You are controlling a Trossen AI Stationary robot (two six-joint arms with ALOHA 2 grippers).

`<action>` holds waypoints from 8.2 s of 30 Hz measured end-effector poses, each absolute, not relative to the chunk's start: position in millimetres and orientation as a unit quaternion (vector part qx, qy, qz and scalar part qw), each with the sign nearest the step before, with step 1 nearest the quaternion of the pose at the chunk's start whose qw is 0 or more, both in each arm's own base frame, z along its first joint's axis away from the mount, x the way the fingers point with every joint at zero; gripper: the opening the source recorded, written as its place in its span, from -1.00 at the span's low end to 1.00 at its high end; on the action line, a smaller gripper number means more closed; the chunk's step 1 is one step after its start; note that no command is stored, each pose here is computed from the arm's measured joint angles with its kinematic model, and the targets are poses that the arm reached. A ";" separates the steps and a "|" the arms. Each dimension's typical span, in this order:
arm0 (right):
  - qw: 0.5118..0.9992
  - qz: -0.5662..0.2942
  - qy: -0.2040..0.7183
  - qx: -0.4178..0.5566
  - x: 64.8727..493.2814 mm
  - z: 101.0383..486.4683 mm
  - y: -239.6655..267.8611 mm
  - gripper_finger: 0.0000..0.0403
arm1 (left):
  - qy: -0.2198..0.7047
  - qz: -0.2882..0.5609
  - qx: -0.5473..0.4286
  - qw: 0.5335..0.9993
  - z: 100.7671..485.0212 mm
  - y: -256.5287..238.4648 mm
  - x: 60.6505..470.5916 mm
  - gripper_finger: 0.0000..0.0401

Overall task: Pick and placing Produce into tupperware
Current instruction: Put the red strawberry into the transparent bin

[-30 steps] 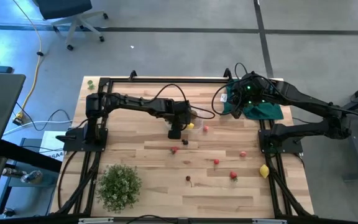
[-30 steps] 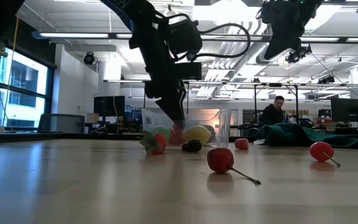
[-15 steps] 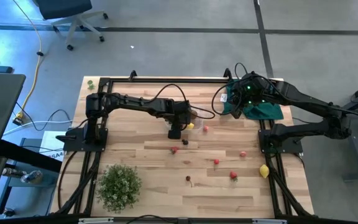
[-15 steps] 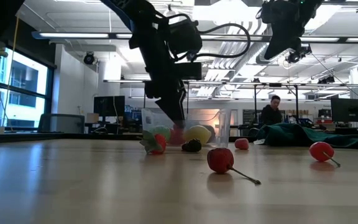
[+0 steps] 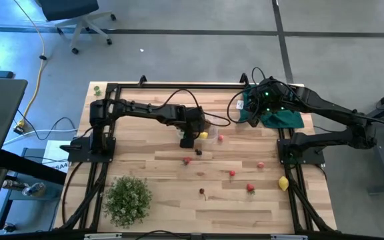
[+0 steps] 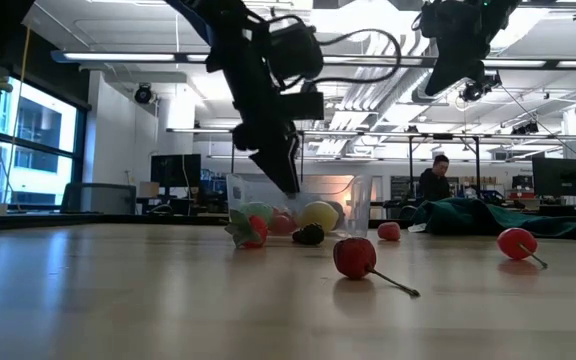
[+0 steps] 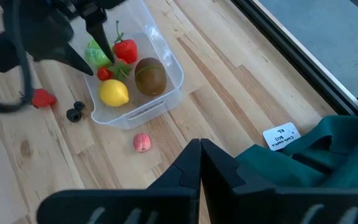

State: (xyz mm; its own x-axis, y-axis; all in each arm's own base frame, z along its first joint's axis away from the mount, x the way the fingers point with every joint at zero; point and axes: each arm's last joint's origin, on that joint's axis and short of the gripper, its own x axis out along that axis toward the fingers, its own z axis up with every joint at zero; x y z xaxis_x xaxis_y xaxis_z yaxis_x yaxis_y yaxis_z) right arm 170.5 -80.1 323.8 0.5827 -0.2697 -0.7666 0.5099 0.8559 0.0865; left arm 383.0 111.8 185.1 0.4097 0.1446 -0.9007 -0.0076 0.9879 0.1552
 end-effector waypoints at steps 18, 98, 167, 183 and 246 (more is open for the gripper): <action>0.877 -0.222 0.399 0.150 170.4 323.8 -80.1 -1.00 | 0.524 0.037 0.080 0.847 261.3 57.6 347.8 -0.12; 0.878 -0.223 0.397 0.150 170.7 324.3 -80.2 -1.00 | 0.546 0.093 -0.027 0.832 161.7 -26.1 363.5 -0.12; 0.878 -0.222 0.396 0.150 171.0 324.4 -80.3 -1.00 | 0.575 0.059 -0.035 0.816 129.9 -19.5 372.0 0.07; 0.878 -0.222 0.396 0.150 170.9 324.4 -80.3 -1.00 | 0.576 0.069 -0.044 0.813 129.6 -19.3 371.2 -0.32; 0.878 -0.222 0.395 0.150 171.0 324.4 -80.4 -1.00 | 0.555 0.144 -0.035 0.818 173.9 154.2 388.2 -0.27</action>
